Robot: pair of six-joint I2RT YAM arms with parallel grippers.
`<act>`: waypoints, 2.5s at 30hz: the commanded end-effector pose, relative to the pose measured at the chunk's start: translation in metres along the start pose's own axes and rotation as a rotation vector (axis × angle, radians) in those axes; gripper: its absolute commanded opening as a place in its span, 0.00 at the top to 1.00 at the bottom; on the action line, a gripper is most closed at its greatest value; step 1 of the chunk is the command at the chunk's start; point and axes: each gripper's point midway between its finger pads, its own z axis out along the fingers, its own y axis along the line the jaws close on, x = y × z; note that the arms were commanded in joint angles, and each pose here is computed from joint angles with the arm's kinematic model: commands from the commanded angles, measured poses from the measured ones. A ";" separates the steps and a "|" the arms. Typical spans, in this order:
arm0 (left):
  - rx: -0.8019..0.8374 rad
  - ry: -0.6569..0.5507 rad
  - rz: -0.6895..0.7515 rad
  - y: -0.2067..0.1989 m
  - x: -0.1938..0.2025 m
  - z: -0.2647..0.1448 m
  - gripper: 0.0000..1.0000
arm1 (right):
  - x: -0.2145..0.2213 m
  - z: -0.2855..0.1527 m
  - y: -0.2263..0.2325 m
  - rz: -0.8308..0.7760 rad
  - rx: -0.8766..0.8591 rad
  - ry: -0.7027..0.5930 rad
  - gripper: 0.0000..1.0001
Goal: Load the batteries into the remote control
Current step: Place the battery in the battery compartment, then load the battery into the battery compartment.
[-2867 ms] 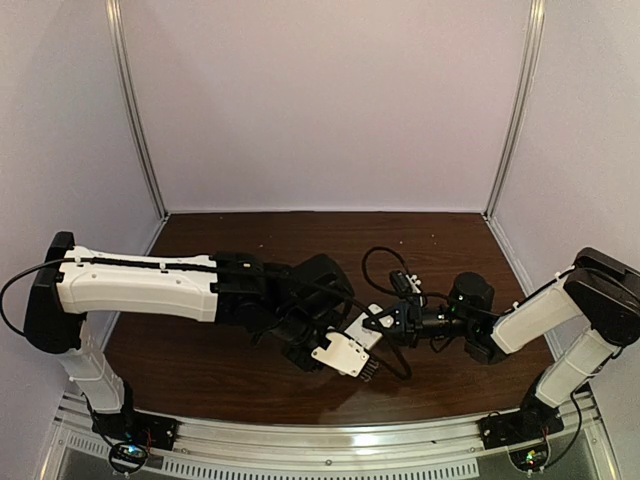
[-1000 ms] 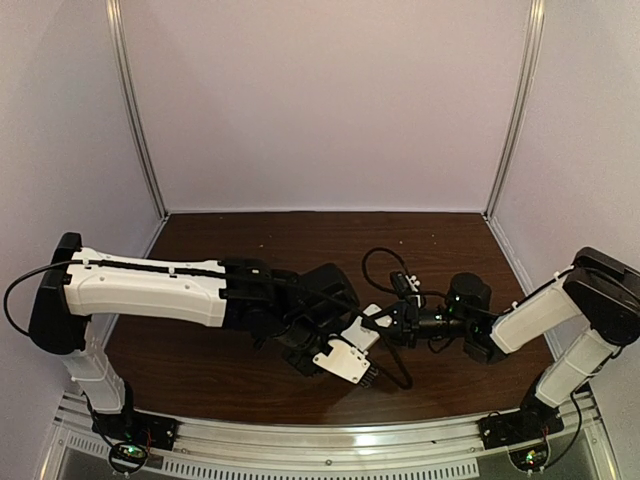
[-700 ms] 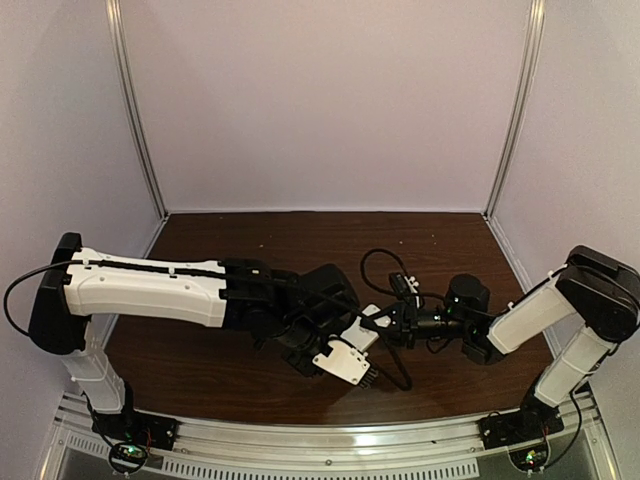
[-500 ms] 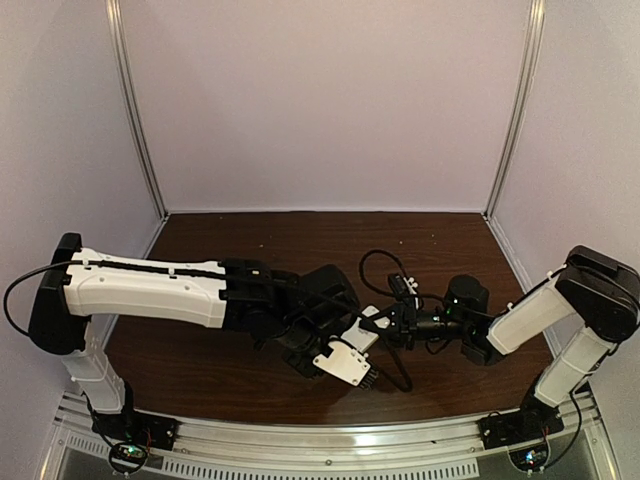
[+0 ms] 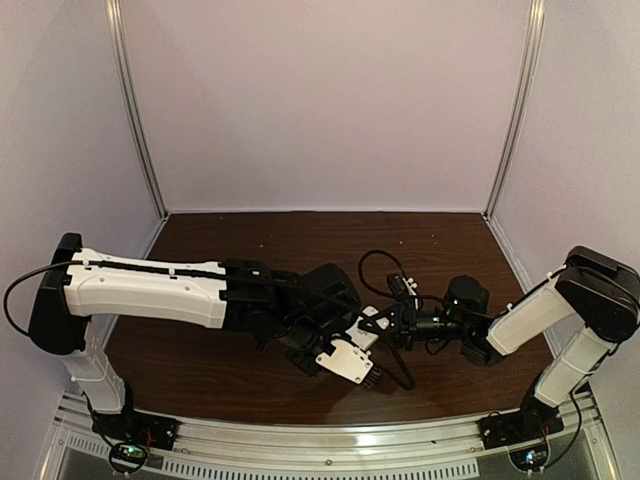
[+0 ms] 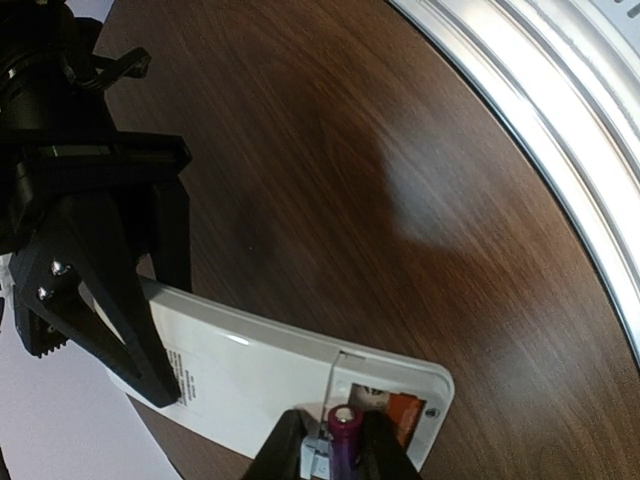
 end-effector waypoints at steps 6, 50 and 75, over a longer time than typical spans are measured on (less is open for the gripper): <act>0.065 0.007 0.021 -0.019 0.006 0.003 0.78 | 0.002 0.001 0.033 -0.067 -0.119 0.014 1.00; 0.179 -0.073 0.021 -0.043 -0.003 -0.018 0.69 | -0.005 0.002 0.029 -0.056 -0.120 -0.001 1.00; -0.546 -0.393 -0.913 0.112 0.063 -0.161 0.22 | -0.033 -0.016 0.053 -0.220 -0.075 -0.097 1.00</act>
